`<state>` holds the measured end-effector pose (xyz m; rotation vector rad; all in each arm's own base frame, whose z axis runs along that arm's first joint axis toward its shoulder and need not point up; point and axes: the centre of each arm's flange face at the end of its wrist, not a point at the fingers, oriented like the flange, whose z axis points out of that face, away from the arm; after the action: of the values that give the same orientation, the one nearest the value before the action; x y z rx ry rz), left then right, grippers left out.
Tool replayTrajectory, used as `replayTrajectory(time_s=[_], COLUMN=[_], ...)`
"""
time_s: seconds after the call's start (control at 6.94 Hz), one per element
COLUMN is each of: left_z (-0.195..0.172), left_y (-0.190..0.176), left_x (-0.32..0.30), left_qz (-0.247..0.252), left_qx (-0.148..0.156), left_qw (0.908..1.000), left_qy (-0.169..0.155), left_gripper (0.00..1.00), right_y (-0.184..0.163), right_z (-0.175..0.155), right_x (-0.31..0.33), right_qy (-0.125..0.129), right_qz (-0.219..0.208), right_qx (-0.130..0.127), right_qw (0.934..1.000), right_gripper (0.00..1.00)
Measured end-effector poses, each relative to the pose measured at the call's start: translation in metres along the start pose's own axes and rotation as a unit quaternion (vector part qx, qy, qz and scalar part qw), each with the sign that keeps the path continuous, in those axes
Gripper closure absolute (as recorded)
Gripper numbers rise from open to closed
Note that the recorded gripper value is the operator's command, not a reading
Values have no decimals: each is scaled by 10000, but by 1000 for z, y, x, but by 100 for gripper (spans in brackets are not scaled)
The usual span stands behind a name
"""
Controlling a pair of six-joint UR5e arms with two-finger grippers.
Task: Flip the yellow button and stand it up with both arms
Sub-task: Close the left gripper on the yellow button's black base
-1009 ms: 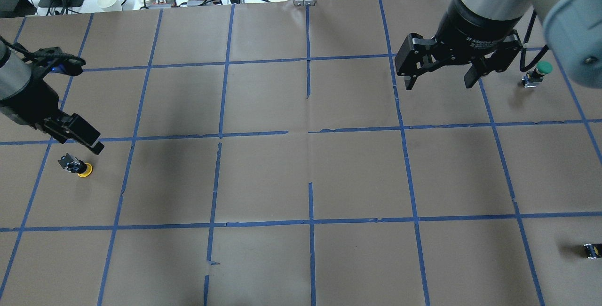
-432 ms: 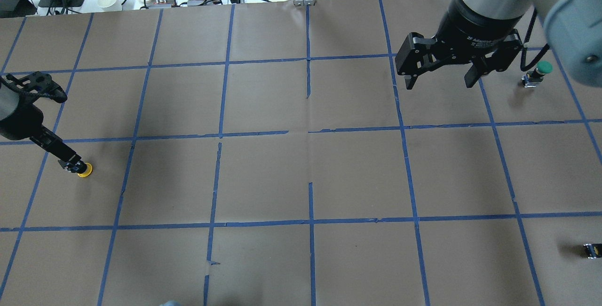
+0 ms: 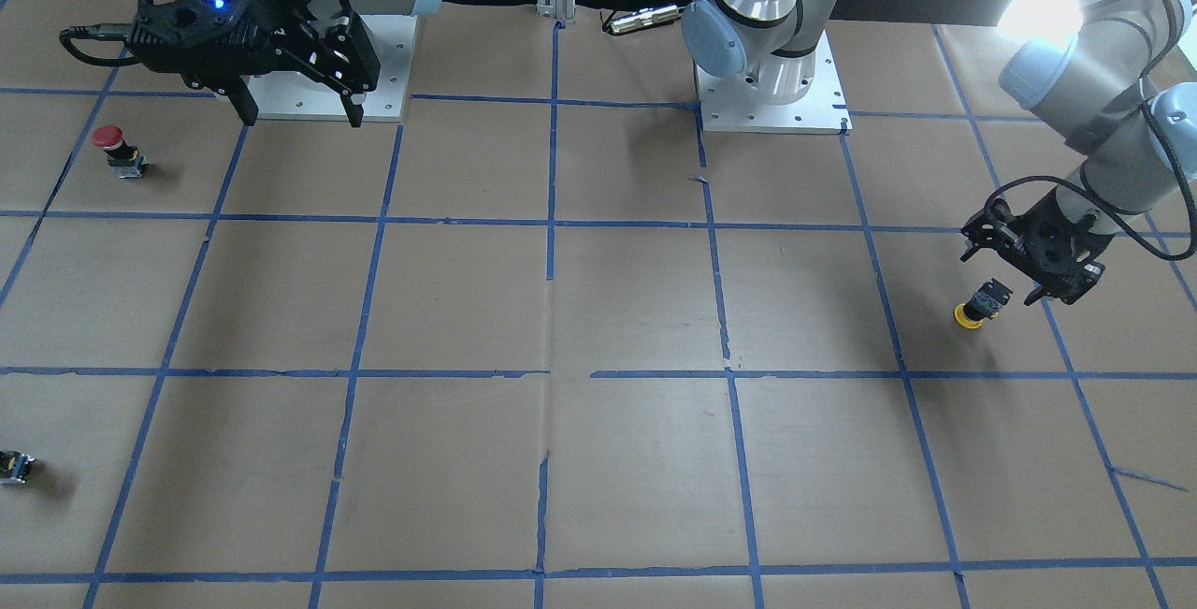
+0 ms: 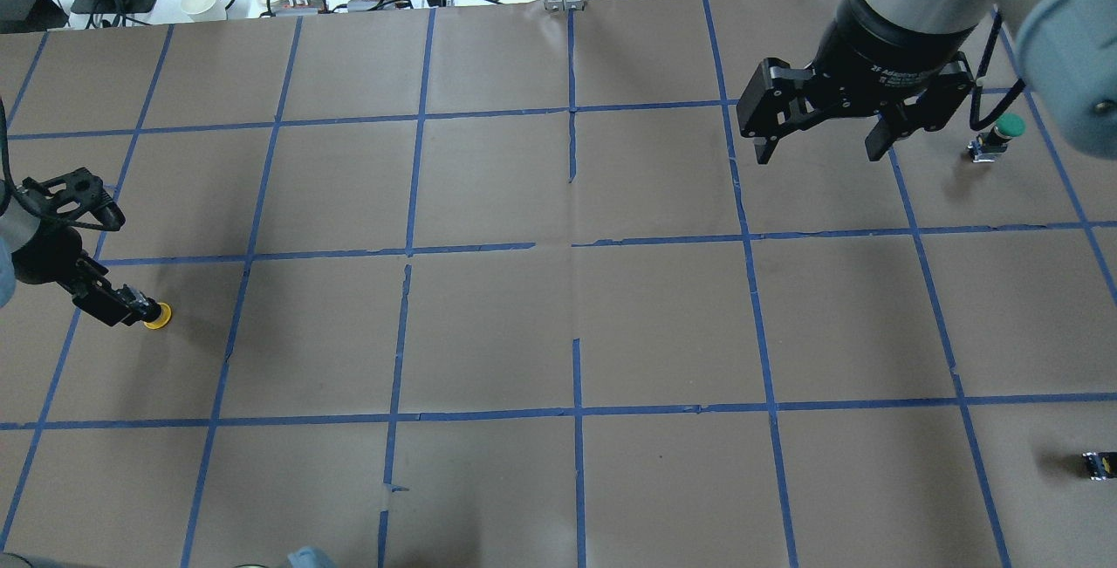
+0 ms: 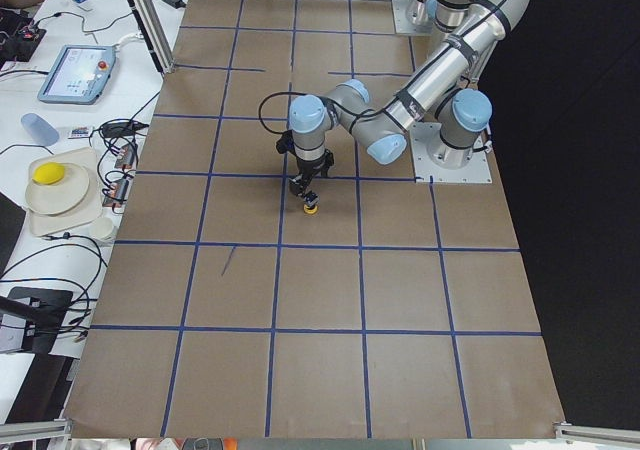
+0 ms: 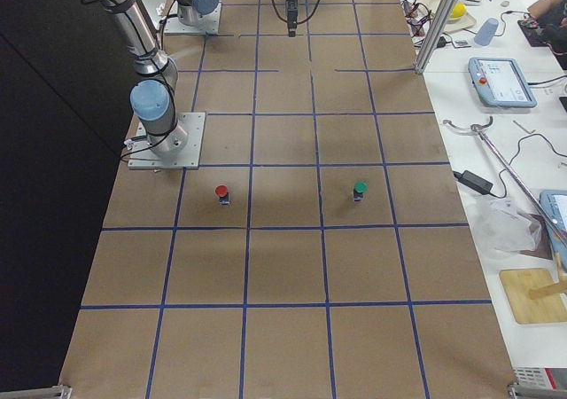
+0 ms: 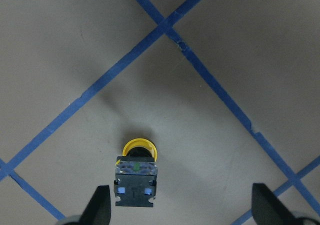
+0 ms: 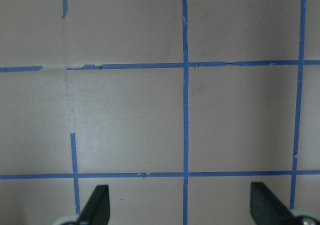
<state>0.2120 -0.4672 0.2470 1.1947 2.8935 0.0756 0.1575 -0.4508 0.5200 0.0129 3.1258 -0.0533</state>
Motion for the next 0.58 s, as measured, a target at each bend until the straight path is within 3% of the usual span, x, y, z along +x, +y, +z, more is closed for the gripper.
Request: replayTrajectory(time_s=[0.58], left_z=[35], left_y=[3], left_x=[-14], left_qz=[409], left_qx=[118], left_qw=[9991], left_qy=[-91], left_gripper=[7], right_y=[5], right_z=[-3], right_x=[1], right_qy=[5], right_qz=[5], right_qx=[17], right_qw=[10000], right_gripper=[0])
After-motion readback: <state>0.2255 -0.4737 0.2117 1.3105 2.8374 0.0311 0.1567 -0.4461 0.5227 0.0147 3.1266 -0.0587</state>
